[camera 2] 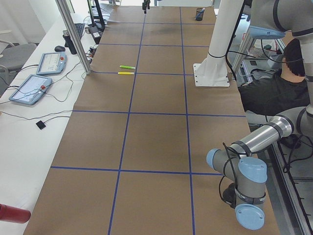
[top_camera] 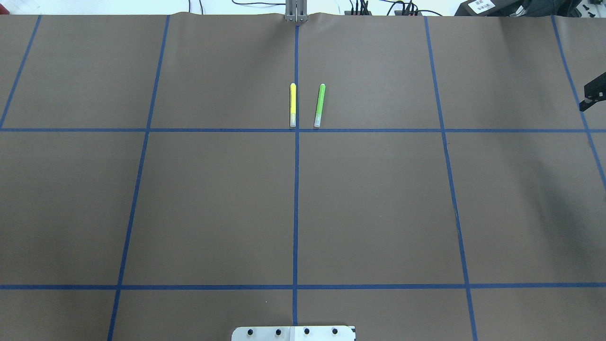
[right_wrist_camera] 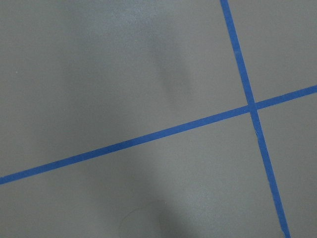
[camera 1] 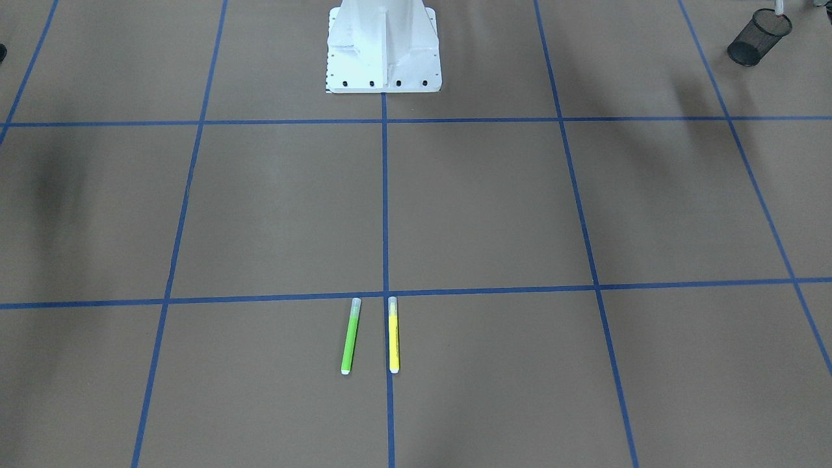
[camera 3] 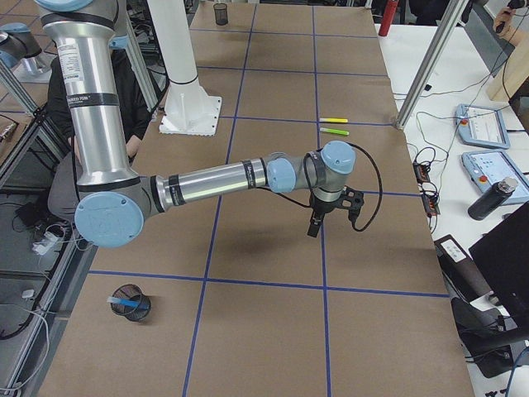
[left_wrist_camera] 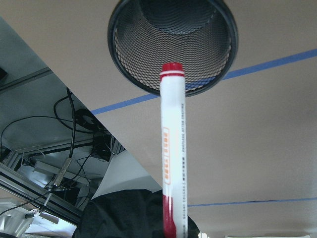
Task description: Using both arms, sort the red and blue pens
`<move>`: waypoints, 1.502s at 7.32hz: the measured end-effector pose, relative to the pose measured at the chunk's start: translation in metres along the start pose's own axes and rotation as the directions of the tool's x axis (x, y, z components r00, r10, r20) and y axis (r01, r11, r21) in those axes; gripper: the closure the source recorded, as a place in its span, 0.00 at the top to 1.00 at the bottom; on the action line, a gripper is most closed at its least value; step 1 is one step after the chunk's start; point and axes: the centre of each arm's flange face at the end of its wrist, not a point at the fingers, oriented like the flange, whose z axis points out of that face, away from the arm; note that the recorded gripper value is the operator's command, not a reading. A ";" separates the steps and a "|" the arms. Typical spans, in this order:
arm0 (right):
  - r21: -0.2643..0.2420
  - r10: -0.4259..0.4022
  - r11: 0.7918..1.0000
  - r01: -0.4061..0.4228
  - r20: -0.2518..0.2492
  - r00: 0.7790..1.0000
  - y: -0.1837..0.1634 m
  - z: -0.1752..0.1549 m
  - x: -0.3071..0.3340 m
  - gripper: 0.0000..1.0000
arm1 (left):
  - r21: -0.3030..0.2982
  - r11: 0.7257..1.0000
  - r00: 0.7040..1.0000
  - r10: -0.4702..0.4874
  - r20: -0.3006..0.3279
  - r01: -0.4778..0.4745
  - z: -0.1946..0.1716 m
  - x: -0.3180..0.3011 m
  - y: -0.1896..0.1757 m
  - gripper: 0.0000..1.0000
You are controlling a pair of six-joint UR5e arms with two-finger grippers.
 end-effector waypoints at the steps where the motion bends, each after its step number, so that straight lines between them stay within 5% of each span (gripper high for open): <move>1: 0.002 -0.001 1.000 0.001 0.001 1.000 0.000 -0.001 -0.001 0.99 | -0.007 1.000 1.000 -0.011 -0.018 0.011 0.002 -0.002 -0.005 0.00; 2: 0.005 -0.003 1.000 0.003 0.004 1.000 0.001 -0.003 -0.002 0.99 | -0.015 1.000 0.999 -0.022 -0.033 0.022 0.004 -0.004 -0.011 0.00; 3: 0.006 -0.006 1.000 0.006 0.007 1.000 0.003 -0.005 -0.004 0.99 | -0.021 0.999 0.998 -0.031 -0.048 0.030 0.005 -0.006 -0.017 0.25; 4: 0.007 -0.008 1.000 0.008 0.009 1.000 0.003 -0.005 -0.004 0.99 | -0.023 0.999 0.998 -0.035 -0.058 0.034 0.005 -0.005 -0.021 0.99; 8: 0.004 -0.012 1.000 0.012 0.022 1.000 0.005 -0.008 -0.007 0.99 | -0.008 1.000 0.996 -0.030 -0.085 0.029 -0.002 0.003 -0.026 1.00; 11: -0.001 -0.027 1.000 0.027 0.058 0.998 0.009 -0.015 -0.017 0.99 | 0.084 0.994 0.996 0.072 -0.061 -0.066 -0.054 0.057 -0.019 1.00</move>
